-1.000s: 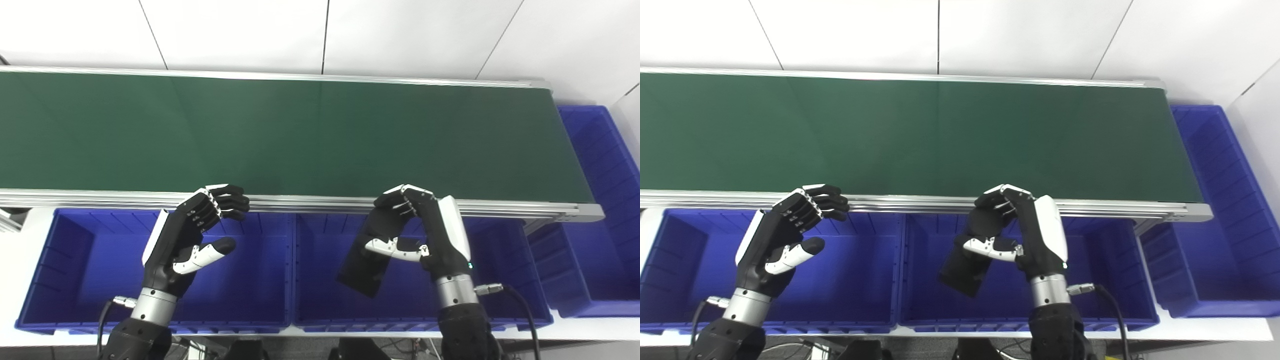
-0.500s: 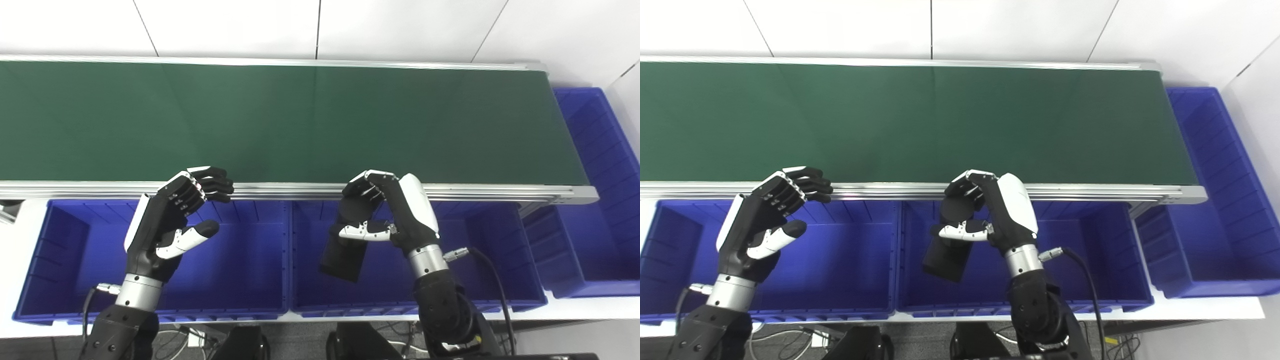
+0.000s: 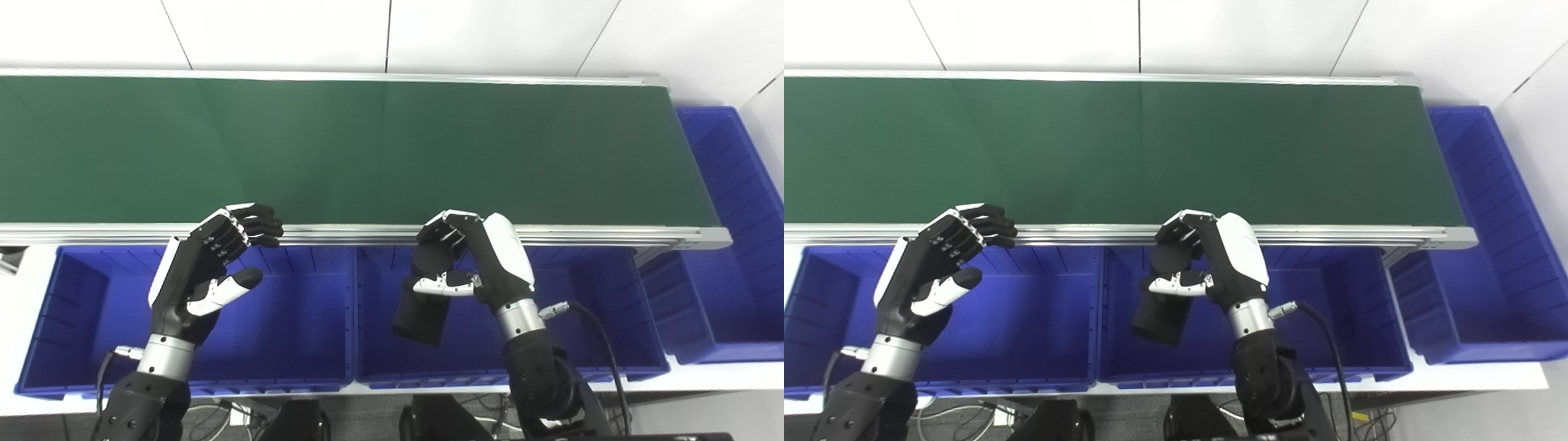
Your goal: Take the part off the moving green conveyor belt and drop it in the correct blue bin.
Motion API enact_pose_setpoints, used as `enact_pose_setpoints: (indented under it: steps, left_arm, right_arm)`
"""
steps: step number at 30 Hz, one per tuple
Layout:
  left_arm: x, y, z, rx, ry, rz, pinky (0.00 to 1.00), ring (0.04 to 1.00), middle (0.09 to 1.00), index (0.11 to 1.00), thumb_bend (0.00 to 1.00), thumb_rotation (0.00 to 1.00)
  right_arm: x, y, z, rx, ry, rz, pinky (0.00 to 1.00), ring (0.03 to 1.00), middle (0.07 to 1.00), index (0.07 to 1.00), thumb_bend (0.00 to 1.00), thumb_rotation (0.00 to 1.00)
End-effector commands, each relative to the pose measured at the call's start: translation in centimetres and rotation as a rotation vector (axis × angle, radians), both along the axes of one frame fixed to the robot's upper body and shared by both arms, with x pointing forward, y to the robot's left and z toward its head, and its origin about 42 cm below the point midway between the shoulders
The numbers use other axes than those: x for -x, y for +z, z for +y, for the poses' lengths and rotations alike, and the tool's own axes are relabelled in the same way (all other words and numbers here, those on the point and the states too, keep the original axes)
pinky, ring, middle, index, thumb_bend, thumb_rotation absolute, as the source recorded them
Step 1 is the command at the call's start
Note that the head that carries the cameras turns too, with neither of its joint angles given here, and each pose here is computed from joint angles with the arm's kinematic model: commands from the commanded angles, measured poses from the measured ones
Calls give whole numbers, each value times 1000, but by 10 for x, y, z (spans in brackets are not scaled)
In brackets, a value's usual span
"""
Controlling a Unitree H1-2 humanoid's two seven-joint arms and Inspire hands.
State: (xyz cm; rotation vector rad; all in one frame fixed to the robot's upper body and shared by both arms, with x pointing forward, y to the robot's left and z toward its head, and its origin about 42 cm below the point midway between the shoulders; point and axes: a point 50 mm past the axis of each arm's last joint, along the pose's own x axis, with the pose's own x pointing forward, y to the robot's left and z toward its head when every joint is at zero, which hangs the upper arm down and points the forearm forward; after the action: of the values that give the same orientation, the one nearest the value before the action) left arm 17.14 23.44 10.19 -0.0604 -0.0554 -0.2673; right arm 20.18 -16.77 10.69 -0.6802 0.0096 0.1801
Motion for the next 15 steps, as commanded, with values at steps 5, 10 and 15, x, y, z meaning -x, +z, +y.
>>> enact_pose_setpoints:
  steps: [5, 10, 15]
  left_arm:
    - [-1, 14, 1, 3, -17, -52, 586, 626, 641, 659, 948, 515]
    - [-2, 15, 2, -9, -19, -59, 580, 623, 640, 659, 942, 525]
    - [-2, 15, 2, 0, -21, -46, 582, 627, 643, 658, 947, 516]
  right_arm:
    - [3, 16, 4, -22, 13, -55, 370, 455, 512, 483, 502, 0]
    - [8, 24, 2, 94, 87, 13, 383, 453, 518, 496, 509, 0]
    - [11, 27, 0, 222, 176, 81, 603, 669, 672, 590, 648, 246]
